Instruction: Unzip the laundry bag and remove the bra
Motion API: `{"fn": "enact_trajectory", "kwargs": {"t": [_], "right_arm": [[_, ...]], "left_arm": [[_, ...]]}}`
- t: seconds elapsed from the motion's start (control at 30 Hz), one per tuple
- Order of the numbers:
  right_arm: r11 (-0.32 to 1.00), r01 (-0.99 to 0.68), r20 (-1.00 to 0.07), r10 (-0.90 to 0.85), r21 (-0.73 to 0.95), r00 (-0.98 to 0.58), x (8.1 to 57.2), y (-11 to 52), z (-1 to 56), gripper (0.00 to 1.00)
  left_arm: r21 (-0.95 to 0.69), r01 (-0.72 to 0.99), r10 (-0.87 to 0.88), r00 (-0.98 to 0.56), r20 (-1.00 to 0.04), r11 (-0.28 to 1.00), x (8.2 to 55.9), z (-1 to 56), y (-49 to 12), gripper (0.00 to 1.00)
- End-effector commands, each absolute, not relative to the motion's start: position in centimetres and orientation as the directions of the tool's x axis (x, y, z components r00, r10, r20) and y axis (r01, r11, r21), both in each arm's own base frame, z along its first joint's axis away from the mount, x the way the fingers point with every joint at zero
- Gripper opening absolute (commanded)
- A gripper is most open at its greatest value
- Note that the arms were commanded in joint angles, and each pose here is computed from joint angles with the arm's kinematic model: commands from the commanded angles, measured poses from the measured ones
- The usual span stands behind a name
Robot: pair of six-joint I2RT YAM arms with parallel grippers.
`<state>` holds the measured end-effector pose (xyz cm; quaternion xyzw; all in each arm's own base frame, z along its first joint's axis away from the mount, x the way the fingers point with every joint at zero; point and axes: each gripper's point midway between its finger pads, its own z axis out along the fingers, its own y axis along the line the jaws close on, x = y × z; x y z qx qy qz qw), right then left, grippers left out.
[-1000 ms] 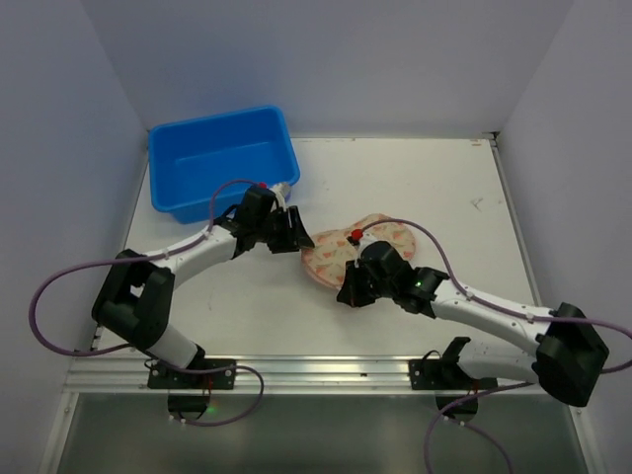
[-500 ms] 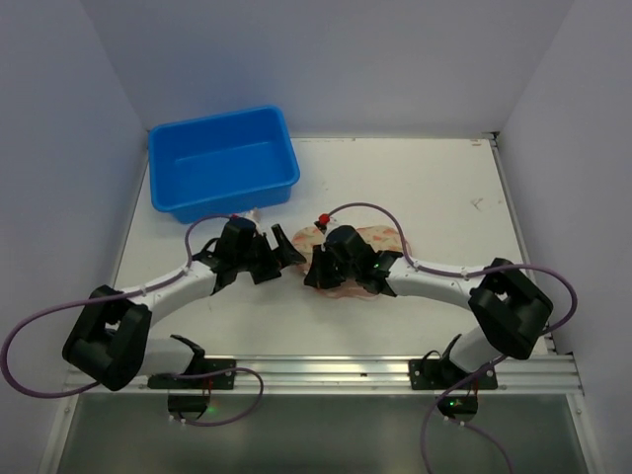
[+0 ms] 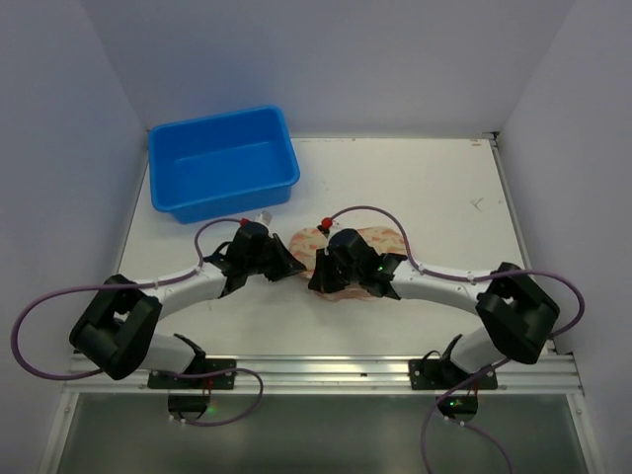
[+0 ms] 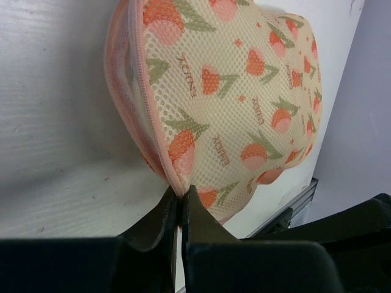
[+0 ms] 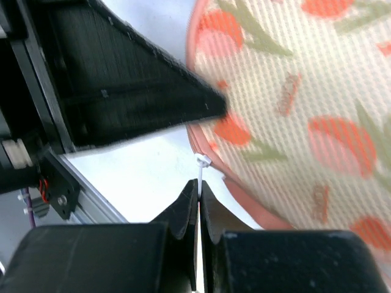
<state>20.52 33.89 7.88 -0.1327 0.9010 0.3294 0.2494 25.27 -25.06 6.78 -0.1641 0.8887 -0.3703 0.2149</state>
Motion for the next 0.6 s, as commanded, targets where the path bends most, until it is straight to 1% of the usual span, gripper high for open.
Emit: {"fn": "enact_trajectory", "kwargs": {"t": [0.0,0.1,0.13,0.17,0.2,0.23,0.27,0.3,0.33,0.43,0.47,0.5,0.53,0.57], "right_arm": [[0.778,-0.393,-0.555,-0.070,0.490,-0.829,19.8,30.7,9.4,0.00],[0.825,-0.329,-0.530,-0.043,0.459,-0.847,19.4,27.2,8.9,0.00],[0.834,-0.310,-0.562,-0.001,0.456,-0.827,20.0,25.9,10.1,0.00],[0.860,-0.279,-0.545,-0.002,0.426,-0.838,19.5,24.2,9.4,0.00],[0.873,-0.258,-0.550,0.014,0.414,-0.835,19.6,23.1,9.5,0.00],[0.885,-0.224,-0.582,0.063,0.408,-0.811,20.4,21.6,10.5,0.00],[0.899,-0.195,-0.569,0.071,0.392,-0.819,20.0,20.3,9.9,0.00],[0.904,-0.184,-0.573,0.079,0.387,-0.816,20.0,19.5,9.9,0.00],[0.904,-0.164,-0.590,0.114,0.396,-0.799,20.4,18.5,10.6,0.00],[0.908,-0.171,-0.610,0.108,0.381,-0.785,20.2,17.7,11.1,0.00],[0.893,-0.206,-0.612,0.093,0.400,-0.785,20.1,18.3,11.5,0.00],[0.888,-0.218,-0.620,0.091,0.405,-0.779,20.3,18.6,11.7,0.00],[0.870,-0.244,-0.613,0.083,0.429,-0.786,20.1,19.3,12.0,0.00],[0.847,-0.269,-0.621,0.089,0.459,-0.779,20.3,20.2,12.6,0.00]], "left_arm": [[-0.715,-0.116,-0.479,-0.813,-0.331,0.690,27.5,8.2,-24.3,0.00],[-0.710,-0.115,-0.474,-0.816,-0.332,0.695,27.4,8.1,-23.2,0.00],[-0.703,-0.119,-0.472,-0.816,-0.333,0.701,27.6,8.0,-22.4,0.00],[-0.697,-0.117,-0.469,-0.816,-0.338,0.708,27.6,8.0,-22.0,0.00],[-0.692,-0.117,-0.474,-0.808,-0.350,0.712,27.9,8.2,-21.3,0.00],[-0.664,-0.111,-0.448,-0.818,-0.362,0.740,27.7,8.0,-20.6,0.00],[-0.652,-0.102,-0.436,-0.819,-0.374,0.752,27.9,8.1,-20.3,0.00],[-0.637,-0.102,-0.427,-0.819,-0.382,0.764,28.1,8.1,-19.7,0.00],[-0.609,-0.071,-0.391,-0.824,-0.411,0.790,28.5,8.4,-19.4,0.00],[-0.550,-0.032,-0.331,-0.826,-0.455,0.835,29.5,8.5,-18.6,0.00],[-0.551,-0.003,-0.322,-0.814,-0.484,0.835,30.7,9.8,-19.0,0.00],[-0.540,-0.003,-0.311,-0.821,-0.480,0.842,31.3,9.5,-19.1,0.00],[-0.535,0.013,-0.296,-0.822,-0.486,0.844,31.9,9.9,-19.3,0.01],[-0.551,0.044,-0.295,-0.807,-0.511,0.833,33.4,11.6,-20.1,0.04]]}}
